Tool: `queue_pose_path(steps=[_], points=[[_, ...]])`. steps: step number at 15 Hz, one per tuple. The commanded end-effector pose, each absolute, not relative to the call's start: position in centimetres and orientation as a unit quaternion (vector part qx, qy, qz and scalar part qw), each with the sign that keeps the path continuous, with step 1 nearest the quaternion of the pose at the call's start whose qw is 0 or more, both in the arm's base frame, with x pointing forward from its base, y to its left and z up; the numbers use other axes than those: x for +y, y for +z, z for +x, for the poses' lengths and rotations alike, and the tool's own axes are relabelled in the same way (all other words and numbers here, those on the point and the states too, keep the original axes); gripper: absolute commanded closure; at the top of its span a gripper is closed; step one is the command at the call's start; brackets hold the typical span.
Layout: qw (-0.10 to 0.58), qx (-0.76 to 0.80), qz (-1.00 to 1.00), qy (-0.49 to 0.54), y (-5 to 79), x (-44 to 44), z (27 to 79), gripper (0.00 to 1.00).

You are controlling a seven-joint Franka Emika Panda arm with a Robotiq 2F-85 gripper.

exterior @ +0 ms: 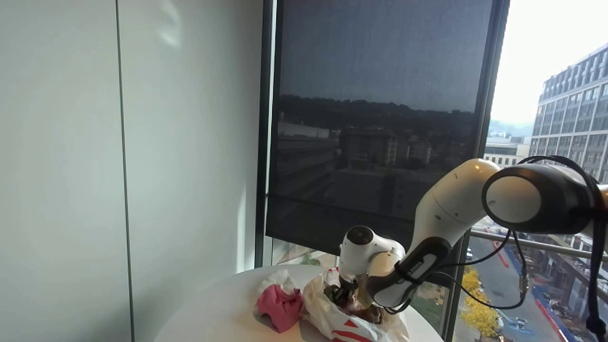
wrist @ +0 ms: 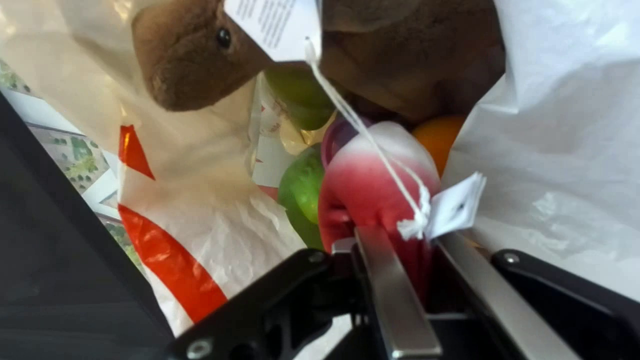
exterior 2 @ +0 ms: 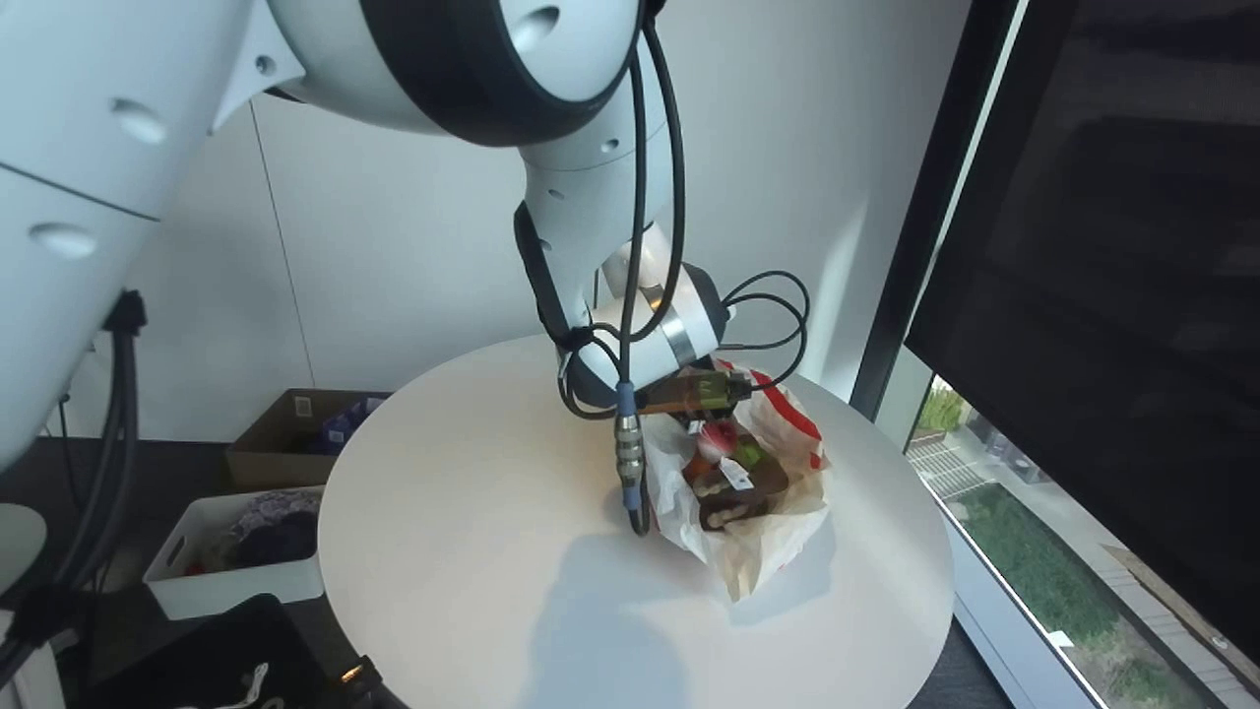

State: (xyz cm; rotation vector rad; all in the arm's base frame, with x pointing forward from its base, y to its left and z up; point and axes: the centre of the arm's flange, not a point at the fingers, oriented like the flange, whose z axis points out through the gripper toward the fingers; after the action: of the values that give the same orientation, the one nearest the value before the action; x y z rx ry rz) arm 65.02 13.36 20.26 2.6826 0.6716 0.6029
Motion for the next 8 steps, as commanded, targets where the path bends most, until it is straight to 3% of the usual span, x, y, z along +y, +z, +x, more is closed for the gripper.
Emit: queue_pose_path(steps=[1,4,8], points=[[0.131,0.227,0.936,0.234,20.5,12.7,66.1,0.57],[0.122,0.210,0.944,0.222,22.0,12.8,65.7,0.49],[0.114,0.162,0.955,0.219,25.4,14.1,65.9,0.18]])
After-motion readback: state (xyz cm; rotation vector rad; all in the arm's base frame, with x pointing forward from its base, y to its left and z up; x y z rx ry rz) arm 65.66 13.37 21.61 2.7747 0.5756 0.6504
